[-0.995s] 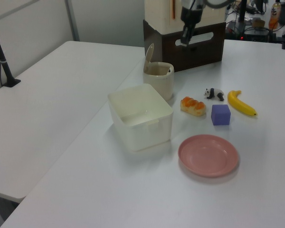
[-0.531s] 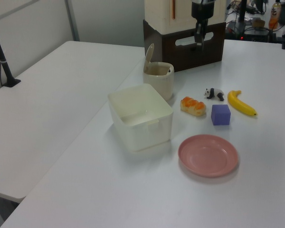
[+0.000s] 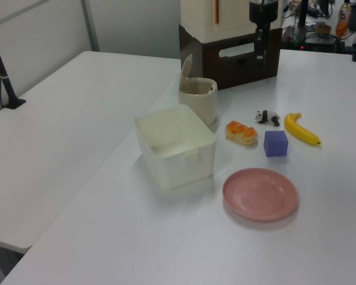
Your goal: Open the trash can
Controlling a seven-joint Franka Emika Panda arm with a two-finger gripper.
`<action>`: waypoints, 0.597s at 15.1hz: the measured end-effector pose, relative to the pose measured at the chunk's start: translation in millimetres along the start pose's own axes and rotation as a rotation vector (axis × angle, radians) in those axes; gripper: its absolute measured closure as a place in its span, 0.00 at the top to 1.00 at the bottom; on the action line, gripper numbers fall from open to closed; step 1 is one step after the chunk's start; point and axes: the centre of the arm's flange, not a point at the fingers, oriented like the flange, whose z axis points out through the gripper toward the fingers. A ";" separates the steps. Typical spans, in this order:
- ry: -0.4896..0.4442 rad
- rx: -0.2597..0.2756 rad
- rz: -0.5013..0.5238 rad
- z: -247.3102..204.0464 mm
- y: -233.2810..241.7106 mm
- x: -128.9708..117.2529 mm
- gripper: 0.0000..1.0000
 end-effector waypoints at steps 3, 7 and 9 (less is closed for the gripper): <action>-0.001 0.000 0.006 0.7 1.2 -0.1 0.79; -0.002 0.000 0.013 1.0 5.1 -0.4 1.00; -0.001 0.000 0.018 0.3 7.3 -0.8 1.00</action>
